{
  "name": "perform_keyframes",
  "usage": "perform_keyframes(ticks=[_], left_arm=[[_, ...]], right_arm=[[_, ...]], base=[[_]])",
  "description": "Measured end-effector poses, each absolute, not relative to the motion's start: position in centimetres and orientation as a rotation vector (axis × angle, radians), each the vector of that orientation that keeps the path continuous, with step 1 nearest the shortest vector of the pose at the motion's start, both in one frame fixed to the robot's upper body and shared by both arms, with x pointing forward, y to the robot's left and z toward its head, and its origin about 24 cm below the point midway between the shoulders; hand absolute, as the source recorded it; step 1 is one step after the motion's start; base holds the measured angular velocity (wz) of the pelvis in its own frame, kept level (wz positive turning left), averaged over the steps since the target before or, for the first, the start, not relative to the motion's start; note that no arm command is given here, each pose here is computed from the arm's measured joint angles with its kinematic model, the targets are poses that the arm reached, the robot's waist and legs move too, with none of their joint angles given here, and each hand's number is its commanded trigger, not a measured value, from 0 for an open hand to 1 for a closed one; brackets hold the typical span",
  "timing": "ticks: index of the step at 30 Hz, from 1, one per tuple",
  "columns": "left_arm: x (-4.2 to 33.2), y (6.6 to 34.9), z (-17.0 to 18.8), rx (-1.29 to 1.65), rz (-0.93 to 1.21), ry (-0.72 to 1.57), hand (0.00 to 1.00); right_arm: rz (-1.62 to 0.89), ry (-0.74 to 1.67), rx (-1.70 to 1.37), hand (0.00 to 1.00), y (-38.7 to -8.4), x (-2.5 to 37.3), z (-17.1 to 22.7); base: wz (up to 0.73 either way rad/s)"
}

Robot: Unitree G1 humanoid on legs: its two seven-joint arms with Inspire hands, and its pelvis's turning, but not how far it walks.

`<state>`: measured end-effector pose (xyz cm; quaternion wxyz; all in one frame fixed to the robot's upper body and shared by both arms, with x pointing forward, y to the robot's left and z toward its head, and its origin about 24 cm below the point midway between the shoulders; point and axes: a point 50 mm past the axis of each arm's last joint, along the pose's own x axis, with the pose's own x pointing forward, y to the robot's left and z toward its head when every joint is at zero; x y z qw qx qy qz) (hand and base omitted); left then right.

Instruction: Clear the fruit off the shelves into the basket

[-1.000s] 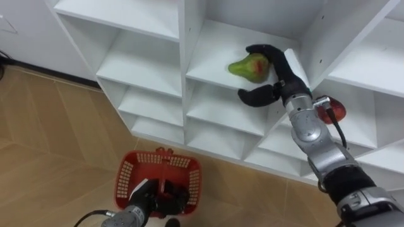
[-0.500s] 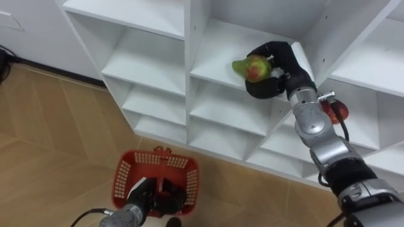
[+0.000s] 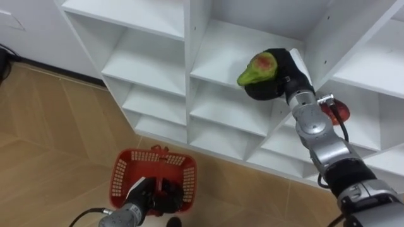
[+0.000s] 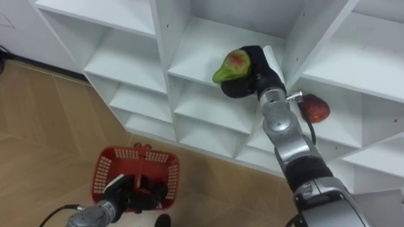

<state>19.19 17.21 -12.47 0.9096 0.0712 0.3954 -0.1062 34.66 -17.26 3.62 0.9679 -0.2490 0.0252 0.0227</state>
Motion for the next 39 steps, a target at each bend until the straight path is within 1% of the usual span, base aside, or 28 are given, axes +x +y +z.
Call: perform_keyframes(ticks=[5,11,17,20,24,27,34,39], left_arm=[[19.2,17.3,-12.4,0.150,-0.219,0.814,1.00],[19.3,16.9,-12.4,0.149,-0.229,0.797,1.00],[19.4,16.9,-12.2,0.148,-0.232,0.774,1.00],[19.0,16.8,-12.4,0.139,-0.226,0.778,1.00],[19.3,16.3,-12.2,0.122,-0.198,0.735,1.00],[19.5,16.2,-12.0,0.121,-0.198,0.705,1.00],[19.9,15.9,-11.5,0.114,-0.208,0.659,1.00],[20.1,15.7,-11.3,0.088,-0.205,0.635,1.00]], right_arm=[[0.055,0.039,-0.494,1.00,-16.9,34.6,3.8],[0.107,0.020,-0.418,1.00,-15.7,33.9,3.7],[0.179,0.018,-0.319,1.00,-15.0,32.4,2.8],[0.210,0.023,-0.256,1.00,-14.8,31.1,2.2],[0.291,0.071,-0.206,1.00,-14.2,28.7,0.4],[0.366,0.097,-0.204,1.00,-13.5,27.9,-0.3],[0.523,0.053,-0.170,1.00,-11.4,26.9,0.5],[0.602,0.062,-0.160,1.00,-10.3,25.7,0.1]], base=[[0.00],[0.00],[0.00],[0.00],[-0.09],[-0.16],[-0.06],[-0.02]])
